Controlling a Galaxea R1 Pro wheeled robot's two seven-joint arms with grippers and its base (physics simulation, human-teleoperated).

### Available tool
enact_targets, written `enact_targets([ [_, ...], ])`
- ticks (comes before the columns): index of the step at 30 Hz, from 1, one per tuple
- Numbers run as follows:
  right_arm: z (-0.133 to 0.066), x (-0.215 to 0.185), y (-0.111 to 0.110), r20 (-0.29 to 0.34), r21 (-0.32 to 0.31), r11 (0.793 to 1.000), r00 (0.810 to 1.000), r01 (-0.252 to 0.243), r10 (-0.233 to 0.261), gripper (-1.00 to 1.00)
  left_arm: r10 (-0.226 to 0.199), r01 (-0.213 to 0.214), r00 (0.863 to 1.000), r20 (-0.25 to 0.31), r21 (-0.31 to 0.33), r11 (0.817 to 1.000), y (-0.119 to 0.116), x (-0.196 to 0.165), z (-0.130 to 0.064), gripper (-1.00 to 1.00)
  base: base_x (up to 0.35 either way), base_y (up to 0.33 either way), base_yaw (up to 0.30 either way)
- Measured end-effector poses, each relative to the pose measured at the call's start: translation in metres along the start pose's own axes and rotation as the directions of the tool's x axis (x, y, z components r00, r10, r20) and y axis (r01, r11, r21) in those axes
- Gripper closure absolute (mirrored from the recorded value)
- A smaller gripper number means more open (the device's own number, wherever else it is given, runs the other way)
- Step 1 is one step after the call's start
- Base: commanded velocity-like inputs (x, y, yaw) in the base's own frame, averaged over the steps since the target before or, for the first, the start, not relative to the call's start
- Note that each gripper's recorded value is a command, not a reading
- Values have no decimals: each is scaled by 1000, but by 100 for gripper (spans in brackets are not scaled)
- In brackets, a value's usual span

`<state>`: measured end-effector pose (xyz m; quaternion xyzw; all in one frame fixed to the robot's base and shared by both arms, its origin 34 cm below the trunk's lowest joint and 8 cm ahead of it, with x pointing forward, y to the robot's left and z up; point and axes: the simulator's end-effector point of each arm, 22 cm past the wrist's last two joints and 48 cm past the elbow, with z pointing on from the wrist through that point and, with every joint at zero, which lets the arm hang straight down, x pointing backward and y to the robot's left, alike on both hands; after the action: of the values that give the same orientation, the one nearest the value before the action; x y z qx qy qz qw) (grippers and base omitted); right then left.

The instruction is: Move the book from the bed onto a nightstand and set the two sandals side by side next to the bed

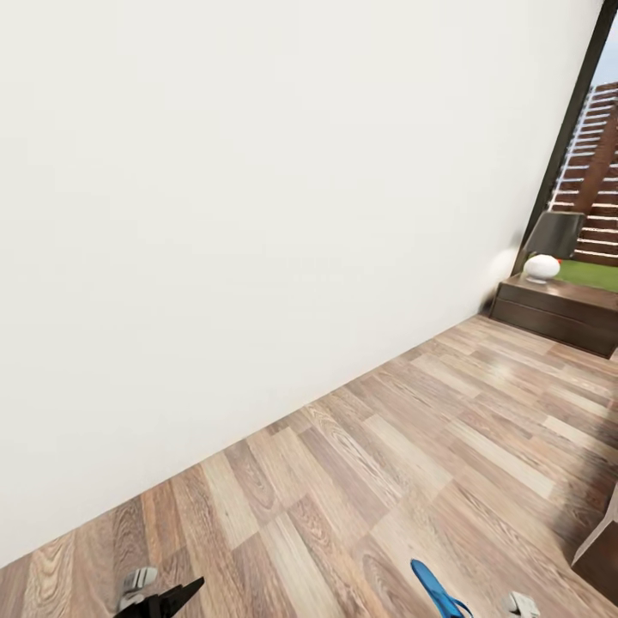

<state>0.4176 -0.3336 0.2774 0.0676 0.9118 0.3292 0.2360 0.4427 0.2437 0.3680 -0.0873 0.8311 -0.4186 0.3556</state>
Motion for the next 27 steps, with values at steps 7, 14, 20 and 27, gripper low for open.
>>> enact_targets([
  [7,-3,-14,5,50,-1,998,997,61,-61,100,35,-35,999,31,10,999,-7,-9,-1,-100,0,0,0],
  [14,-3,-15,3,53,6,998,997,64,-64,100,34,-34,999,32,10,999,-7,-9,-1,-100,0,0,0],
  [20,-3,-15,3,52,7,998,997,63,-63,100,34,-34,999,32,10,999,-7,-9,-1,-100,0,0,-7],
  [27,-3,-14,4,52,5,998,997,63,-63,100,34,-34,999,32,11,999,-7,-9,0,-100,0,0,-204],
])
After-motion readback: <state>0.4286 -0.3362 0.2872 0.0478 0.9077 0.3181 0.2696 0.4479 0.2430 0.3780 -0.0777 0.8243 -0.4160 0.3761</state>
